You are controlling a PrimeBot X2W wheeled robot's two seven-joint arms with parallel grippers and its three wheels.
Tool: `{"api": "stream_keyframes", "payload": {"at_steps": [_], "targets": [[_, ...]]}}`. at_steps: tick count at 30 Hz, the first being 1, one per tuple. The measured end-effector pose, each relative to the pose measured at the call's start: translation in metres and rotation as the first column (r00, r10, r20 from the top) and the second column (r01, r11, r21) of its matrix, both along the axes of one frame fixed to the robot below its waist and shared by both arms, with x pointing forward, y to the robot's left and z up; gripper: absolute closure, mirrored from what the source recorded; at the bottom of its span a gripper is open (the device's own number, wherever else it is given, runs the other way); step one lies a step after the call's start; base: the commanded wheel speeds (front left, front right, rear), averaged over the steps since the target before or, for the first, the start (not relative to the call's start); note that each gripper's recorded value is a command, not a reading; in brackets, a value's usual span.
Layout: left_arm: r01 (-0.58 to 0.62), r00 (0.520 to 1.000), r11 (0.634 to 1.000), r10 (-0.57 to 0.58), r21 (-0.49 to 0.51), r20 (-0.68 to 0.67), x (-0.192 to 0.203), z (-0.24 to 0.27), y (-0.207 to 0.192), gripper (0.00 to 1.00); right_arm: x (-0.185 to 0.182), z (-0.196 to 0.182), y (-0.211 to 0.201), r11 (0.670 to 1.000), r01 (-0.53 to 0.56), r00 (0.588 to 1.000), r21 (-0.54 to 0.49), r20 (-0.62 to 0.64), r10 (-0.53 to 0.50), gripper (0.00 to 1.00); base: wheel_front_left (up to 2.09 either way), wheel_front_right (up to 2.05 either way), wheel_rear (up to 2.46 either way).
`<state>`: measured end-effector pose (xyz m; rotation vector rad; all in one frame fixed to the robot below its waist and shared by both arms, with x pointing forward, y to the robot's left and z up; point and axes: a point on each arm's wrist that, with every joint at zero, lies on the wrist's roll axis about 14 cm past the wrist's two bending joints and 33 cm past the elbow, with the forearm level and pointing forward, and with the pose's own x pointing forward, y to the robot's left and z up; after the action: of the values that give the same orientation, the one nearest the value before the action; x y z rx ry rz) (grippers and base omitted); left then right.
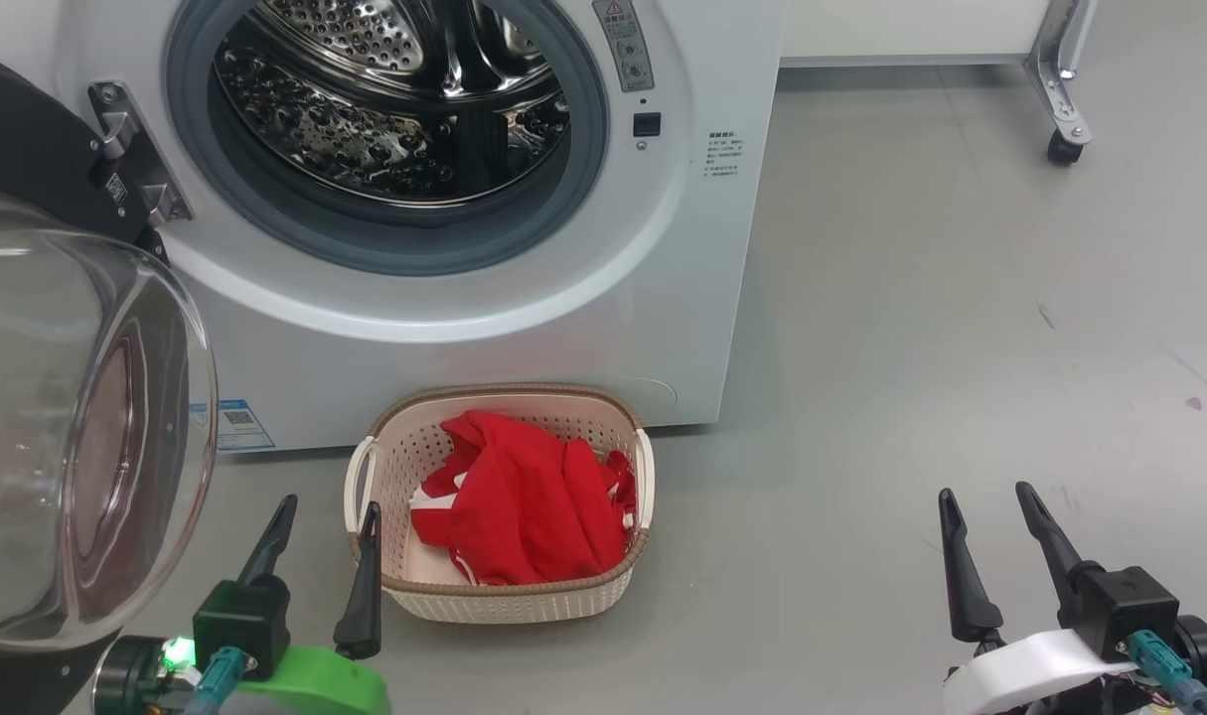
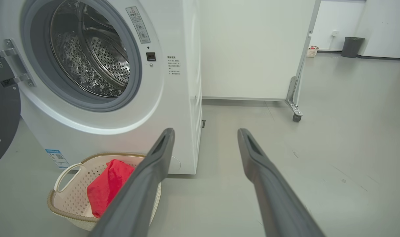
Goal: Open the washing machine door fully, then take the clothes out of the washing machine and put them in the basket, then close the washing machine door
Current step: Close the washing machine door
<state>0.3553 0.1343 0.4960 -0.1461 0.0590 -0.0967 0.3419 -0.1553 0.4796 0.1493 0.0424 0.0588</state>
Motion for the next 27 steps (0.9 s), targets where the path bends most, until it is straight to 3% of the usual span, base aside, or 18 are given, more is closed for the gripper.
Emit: {"api": "stream_keyframes", "payload": {"at_steps": [27], "targets": [[-0.002, 1.0, 1.0, 0.003, -0.011, 0.027, 0.0006, 0.0089, 0.0003, 0.0, 0.0021, 0.0018, -0.0026, 1.0, 0.005, 1.0, -0.01, 0.004, -0.005, 0.0, -0.28, 0.28, 0.0]]}}
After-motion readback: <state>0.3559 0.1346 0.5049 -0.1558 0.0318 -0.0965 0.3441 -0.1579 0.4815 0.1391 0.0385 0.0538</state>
